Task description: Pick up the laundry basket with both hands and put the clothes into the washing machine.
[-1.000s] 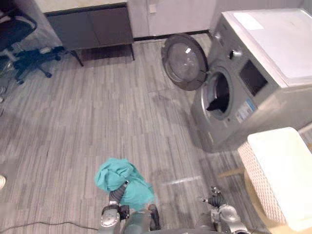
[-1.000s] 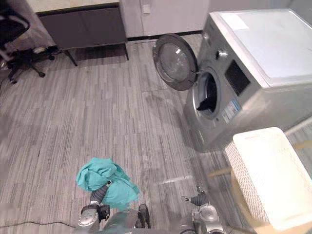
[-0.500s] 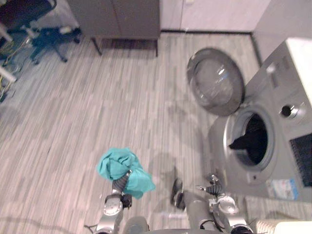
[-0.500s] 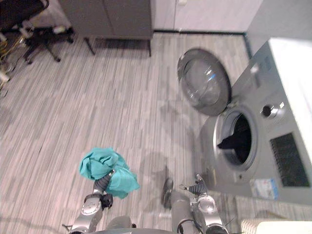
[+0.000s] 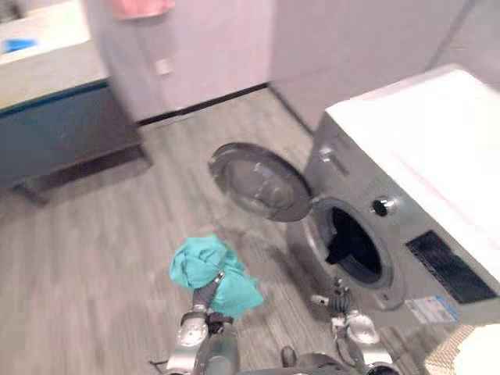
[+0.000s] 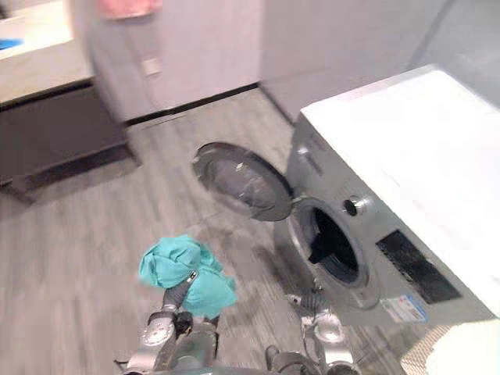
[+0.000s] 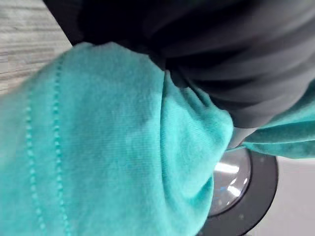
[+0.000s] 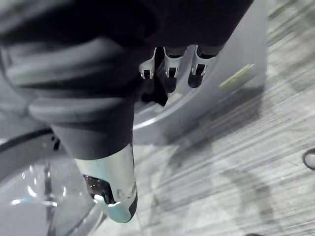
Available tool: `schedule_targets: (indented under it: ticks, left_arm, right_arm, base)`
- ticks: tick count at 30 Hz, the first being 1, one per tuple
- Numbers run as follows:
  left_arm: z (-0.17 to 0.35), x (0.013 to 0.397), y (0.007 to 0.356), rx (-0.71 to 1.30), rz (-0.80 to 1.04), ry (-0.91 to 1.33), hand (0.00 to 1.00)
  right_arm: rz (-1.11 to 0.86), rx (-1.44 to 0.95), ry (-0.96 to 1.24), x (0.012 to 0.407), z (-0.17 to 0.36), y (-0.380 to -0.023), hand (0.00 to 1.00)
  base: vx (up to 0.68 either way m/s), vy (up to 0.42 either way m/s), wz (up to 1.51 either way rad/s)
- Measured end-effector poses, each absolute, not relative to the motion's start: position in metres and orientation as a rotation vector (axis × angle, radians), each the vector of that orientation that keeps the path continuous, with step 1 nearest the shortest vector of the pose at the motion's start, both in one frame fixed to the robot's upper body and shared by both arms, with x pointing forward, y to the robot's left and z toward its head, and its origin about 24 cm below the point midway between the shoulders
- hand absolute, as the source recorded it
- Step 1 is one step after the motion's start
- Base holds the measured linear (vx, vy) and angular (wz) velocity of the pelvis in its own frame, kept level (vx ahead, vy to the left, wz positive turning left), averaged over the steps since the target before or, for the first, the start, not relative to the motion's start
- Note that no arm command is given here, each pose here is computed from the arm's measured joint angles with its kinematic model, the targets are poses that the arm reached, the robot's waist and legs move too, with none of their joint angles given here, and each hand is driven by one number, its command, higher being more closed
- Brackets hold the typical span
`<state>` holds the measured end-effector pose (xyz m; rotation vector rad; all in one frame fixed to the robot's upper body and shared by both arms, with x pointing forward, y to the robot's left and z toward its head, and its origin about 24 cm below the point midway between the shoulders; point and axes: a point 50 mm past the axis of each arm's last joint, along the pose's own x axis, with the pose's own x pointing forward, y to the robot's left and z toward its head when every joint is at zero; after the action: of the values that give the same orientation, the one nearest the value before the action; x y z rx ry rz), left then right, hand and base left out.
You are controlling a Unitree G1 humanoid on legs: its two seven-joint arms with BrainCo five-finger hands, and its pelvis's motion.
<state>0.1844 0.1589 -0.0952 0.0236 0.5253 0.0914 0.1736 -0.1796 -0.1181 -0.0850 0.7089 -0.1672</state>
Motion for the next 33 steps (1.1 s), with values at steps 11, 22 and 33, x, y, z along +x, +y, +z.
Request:
schedule_targets:
  ticks: [11, 22, 33]
  left_arm:
    - [-0.085, 0.191, 0.179, 0.082, 0.102, 0.482, 1.00]
    - [-0.090, 0.188, 0.146, 0.040, -0.004, 0.514, 1.00]
    - [-0.073, 0.210, 0.148, 0.060, -0.028, 0.429, 1.00]
  right_arm:
    - [-0.088, -0.142, 0.729, 0.180, -0.121, -0.170, 0.00]
    - [-0.140, -0.197, 0.775, 0.165, -0.126, -0.193, 0.00]
    - [-0.121, -0.170, 0.727, 0.183, -0.120, -0.179, 0.00]
  base:
    - [0.07, 0.085, -1.34]
    - [0.14, 0.013, -0.69]
    - [0.06, 0.177, 0.02]
